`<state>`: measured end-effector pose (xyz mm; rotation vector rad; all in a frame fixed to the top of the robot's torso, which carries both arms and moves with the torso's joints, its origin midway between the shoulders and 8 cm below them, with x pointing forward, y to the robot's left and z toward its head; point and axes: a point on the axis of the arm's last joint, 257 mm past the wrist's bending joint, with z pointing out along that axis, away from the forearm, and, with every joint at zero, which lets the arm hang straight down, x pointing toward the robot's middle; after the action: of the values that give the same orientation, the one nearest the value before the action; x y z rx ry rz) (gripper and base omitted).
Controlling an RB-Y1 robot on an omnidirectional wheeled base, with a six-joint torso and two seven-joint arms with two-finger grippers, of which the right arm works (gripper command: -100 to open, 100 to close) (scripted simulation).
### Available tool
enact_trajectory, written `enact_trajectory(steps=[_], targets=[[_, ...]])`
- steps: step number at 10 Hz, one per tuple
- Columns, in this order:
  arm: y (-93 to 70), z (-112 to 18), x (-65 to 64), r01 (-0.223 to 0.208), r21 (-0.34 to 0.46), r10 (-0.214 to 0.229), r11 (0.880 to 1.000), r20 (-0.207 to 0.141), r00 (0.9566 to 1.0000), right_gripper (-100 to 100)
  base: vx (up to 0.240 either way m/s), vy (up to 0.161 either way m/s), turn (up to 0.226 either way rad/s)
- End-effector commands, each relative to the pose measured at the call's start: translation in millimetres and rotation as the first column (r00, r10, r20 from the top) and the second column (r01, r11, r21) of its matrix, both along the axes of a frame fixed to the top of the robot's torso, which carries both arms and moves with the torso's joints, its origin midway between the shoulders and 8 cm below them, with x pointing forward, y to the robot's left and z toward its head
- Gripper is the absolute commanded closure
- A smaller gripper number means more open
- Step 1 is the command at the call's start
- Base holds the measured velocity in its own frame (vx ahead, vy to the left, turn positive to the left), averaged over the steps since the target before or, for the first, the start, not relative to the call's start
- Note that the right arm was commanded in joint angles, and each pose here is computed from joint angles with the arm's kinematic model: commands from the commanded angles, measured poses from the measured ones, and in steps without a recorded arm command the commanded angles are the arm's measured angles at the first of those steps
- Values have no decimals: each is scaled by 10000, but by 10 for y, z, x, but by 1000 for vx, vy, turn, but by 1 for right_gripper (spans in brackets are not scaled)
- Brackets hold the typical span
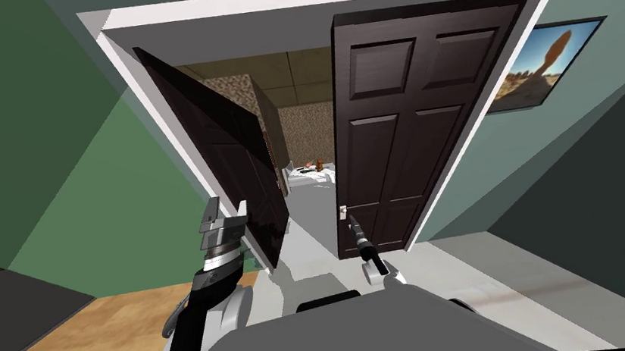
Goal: Push the door open
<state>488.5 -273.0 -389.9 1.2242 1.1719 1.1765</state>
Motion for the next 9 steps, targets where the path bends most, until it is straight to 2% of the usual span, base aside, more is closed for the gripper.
enact_trajectory(steps=[1,6,7,8,9], targets=[[-18,0,-7,43,-4,-43,10000,6,10000,-100,223,-10,36],[-44,-15,-27,162,32,-162,9999,0,9999,-100,190,-24,24],[-42,-17,-28,149,28,-149,9999,-7,9999,-100,83,-5,-2],[-42,-17,-28,149,28,-149,9999,-7,9999,100,-20,2,4],[-42,-17,-28,149,28,-149,9999,-7,9999,100,-29,1,6]])
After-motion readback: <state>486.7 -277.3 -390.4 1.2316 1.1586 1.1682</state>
